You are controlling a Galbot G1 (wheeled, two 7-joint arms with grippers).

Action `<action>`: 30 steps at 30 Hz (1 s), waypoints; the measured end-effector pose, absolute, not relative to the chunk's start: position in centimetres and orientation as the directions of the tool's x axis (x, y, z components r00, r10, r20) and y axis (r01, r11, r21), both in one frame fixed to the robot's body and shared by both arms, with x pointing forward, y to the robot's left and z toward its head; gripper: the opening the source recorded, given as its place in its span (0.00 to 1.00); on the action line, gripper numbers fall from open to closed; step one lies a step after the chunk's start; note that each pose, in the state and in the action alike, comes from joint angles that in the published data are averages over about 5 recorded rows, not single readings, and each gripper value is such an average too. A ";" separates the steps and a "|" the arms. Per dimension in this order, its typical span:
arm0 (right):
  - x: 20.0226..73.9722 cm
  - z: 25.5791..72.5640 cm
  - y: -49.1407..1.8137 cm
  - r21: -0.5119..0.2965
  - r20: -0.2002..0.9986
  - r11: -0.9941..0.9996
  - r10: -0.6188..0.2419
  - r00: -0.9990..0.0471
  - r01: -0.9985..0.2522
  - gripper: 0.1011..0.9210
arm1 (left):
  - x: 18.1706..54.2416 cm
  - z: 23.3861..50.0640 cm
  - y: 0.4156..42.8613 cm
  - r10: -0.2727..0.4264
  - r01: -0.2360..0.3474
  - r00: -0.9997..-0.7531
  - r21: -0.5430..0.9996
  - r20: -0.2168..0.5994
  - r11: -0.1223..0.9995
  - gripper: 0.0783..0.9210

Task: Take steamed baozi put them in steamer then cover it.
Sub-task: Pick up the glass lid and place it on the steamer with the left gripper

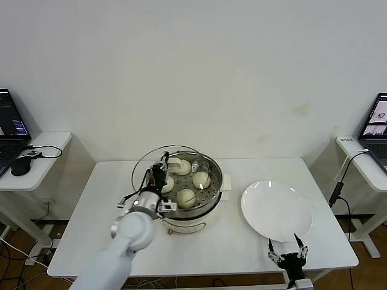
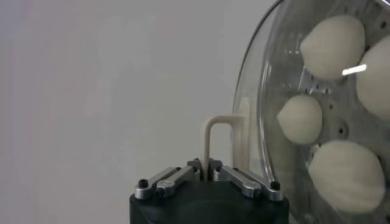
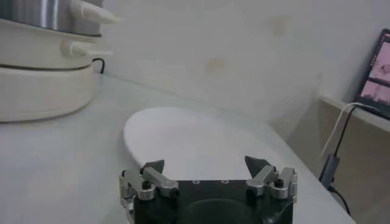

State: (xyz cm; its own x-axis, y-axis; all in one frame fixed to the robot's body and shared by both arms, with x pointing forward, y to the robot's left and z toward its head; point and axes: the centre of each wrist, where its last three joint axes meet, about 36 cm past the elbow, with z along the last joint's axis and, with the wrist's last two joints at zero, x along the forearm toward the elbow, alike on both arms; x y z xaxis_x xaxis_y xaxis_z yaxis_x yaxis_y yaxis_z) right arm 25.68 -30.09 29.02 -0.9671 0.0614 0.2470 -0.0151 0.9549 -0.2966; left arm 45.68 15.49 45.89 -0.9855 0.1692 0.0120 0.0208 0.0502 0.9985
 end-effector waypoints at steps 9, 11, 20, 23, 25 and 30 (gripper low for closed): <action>25.5 28.5 -30.1 -0.302 0.259 0.953 0.061 -0.964 -0.021 0.88 | 46.8 44.8 12.5 0.175 0.033 -0.984 0.999 0.026 0.041 0.08; 25.4 28.3 -30.1 -0.303 0.262 0.953 0.061 -0.963 -0.023 0.88 | 46.9 44.5 12.1 0.173 0.039 -0.984 0.999 0.032 0.038 0.08; 25.3 27.9 -30.0 -0.306 0.272 0.952 0.056 -0.961 -0.031 0.88 | 47.1 43.7 11.3 0.167 0.051 -0.985 0.998 0.045 0.034 0.08; 25.4 27.8 -29.9 -0.306 0.274 0.951 0.053 -0.960 -0.035 0.88 | 47.1 43.6 11.2 0.167 0.053 -0.985 0.998 0.047 0.033 0.08; 25.3 27.8 -29.8 -0.307 0.276 0.951 0.052 -0.960 -0.037 0.88 | 47.0 43.5 11.1 0.167 0.054 -0.985 0.998 0.048 0.032 0.08; 25.3 27.7 -29.9 -0.310 0.278 0.950 0.050 -0.959 -0.040 0.88 | 47.0 43.3 11.0 0.168 0.058 -0.984 0.998 0.052 0.029 0.08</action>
State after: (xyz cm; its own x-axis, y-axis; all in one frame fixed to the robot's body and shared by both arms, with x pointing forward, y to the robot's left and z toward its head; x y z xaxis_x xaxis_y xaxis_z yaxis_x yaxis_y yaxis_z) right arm 25.26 -29.87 27.71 -0.9592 0.0503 0.2781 -0.0399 0.9500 -0.3096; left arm 47.05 10.99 43.30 -0.9844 0.1680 0.0521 0.0578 0.0294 0.9979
